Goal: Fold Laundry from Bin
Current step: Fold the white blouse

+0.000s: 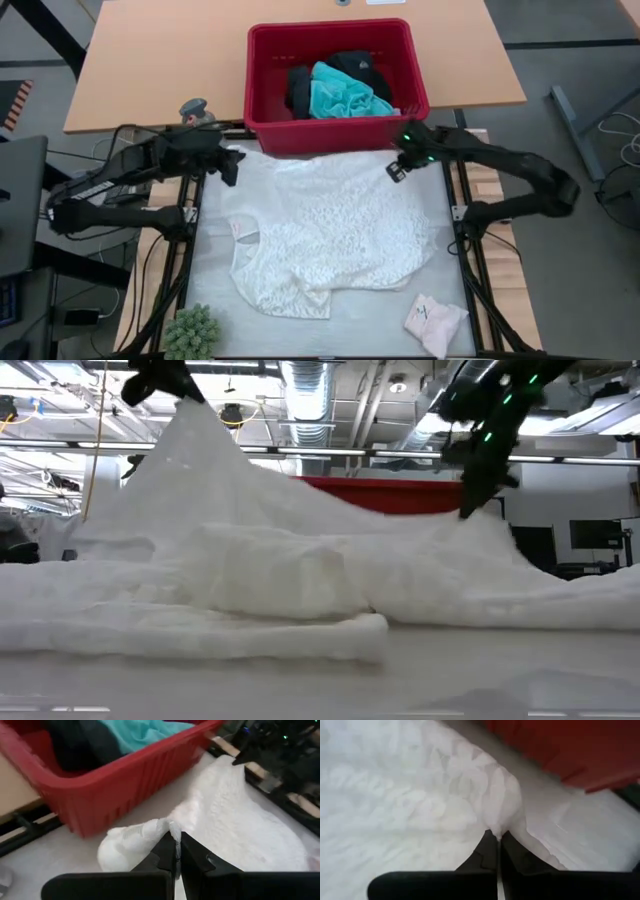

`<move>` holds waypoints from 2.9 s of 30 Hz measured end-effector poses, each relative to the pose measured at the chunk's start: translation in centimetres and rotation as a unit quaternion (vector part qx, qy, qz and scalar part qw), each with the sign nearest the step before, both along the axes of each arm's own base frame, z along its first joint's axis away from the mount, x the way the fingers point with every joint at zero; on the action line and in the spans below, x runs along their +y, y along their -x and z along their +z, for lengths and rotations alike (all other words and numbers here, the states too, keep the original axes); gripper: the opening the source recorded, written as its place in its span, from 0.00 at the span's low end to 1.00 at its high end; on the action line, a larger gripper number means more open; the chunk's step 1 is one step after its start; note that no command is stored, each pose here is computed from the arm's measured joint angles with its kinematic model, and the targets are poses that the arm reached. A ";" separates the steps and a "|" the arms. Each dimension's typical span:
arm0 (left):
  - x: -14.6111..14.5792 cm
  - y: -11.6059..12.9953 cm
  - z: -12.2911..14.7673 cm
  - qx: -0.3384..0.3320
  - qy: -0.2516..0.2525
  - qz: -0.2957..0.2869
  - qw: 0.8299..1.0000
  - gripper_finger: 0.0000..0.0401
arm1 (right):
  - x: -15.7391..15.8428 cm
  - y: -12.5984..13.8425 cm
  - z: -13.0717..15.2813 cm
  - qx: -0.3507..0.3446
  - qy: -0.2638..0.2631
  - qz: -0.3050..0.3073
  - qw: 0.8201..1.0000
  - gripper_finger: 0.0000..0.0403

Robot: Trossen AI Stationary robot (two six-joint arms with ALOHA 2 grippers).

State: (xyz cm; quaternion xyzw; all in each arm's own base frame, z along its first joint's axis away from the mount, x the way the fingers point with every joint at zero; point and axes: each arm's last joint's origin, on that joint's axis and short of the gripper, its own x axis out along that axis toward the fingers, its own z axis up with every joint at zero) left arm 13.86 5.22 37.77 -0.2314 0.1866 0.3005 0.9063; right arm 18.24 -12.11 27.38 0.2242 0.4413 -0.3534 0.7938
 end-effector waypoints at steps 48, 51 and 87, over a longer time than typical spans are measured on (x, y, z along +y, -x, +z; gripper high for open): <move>-6.4 0.7 -9.2 0.124 -0.059 0.114 0.984 0.00 | 12.3 4.9 -2.9 -0.065 0.144 -0.195 0.968 0.06; -6.9 0.2 -9.1 0.109 -0.015 0.076 0.991 0.00 | 13.0 3.5 -3.6 -0.036 0.114 -0.139 0.983 0.06; -22.7 -7.7 -25.1 0.254 0.263 -0.152 0.918 0.00 | 30.0 -1.7 -11.7 0.001 -0.198 -0.062 0.978 0.06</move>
